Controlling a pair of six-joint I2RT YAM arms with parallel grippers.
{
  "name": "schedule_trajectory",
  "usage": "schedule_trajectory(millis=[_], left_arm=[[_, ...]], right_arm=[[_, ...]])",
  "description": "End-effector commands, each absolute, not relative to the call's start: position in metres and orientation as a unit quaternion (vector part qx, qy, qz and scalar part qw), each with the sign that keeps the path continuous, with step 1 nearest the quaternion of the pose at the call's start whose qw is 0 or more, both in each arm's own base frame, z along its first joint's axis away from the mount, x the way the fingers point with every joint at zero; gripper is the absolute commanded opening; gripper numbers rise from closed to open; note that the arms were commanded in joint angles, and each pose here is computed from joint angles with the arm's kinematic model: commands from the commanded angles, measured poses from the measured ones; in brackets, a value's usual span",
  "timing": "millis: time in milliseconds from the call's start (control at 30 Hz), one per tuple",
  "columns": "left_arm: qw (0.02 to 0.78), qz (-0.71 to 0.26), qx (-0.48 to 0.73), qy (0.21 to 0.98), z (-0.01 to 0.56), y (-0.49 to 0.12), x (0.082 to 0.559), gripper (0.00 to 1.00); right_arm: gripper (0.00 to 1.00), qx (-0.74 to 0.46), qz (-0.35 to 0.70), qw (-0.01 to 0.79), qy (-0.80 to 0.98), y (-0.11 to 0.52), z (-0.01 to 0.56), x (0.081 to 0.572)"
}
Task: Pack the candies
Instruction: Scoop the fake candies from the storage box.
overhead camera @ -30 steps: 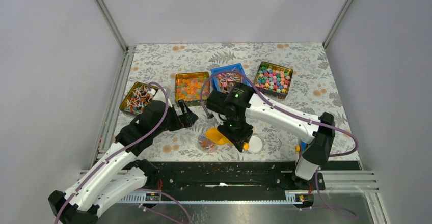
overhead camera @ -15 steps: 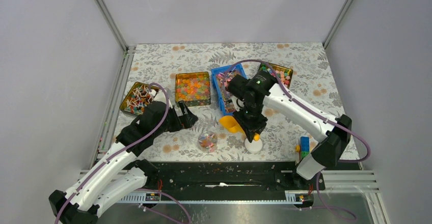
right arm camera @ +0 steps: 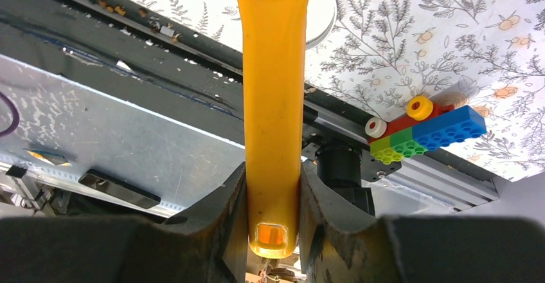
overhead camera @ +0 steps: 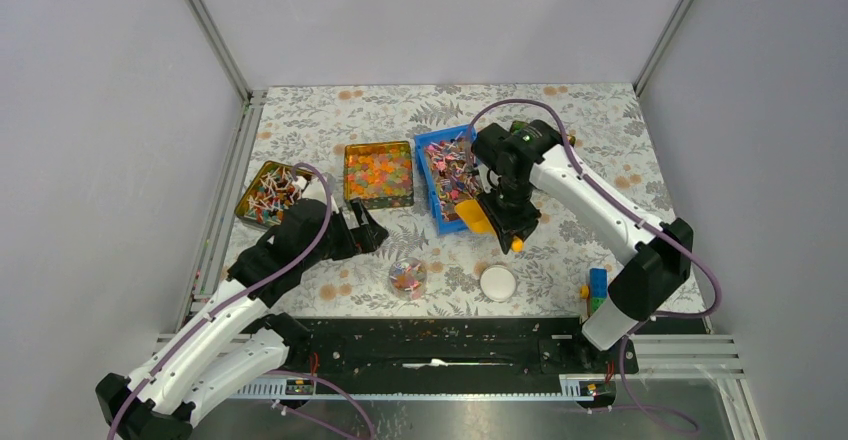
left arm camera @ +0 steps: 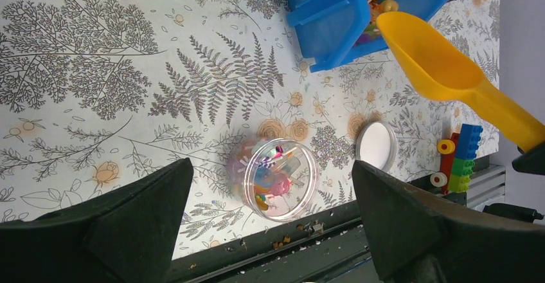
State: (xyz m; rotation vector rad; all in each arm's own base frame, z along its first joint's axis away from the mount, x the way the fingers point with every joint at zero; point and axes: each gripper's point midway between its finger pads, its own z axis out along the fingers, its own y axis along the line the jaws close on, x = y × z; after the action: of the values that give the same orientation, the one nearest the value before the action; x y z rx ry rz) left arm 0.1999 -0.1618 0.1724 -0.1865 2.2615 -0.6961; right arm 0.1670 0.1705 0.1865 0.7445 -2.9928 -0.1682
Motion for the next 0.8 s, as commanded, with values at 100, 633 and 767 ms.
schedule_trajectory(millis=[100, 633, 767], left_arm=[[0.383, -0.276, -0.065, 0.879, 0.179, -0.164, 0.203, 0.99], [0.384, -0.268, -0.054, 0.882, 0.186, -0.171, 0.216, 0.99], [0.384, -0.267, -0.047, 0.882, 0.189, -0.175, 0.220, 0.99]], right_arm=[[0.00, 0.242, -0.032, 0.020, -0.970, 0.173, 0.178, 0.192], [0.00, 0.238, -0.024, 0.008, -0.971, 0.185, 0.168, 0.213], [0.00, 0.238, -0.026, 0.005, -0.971, 0.189, 0.167, 0.218]])
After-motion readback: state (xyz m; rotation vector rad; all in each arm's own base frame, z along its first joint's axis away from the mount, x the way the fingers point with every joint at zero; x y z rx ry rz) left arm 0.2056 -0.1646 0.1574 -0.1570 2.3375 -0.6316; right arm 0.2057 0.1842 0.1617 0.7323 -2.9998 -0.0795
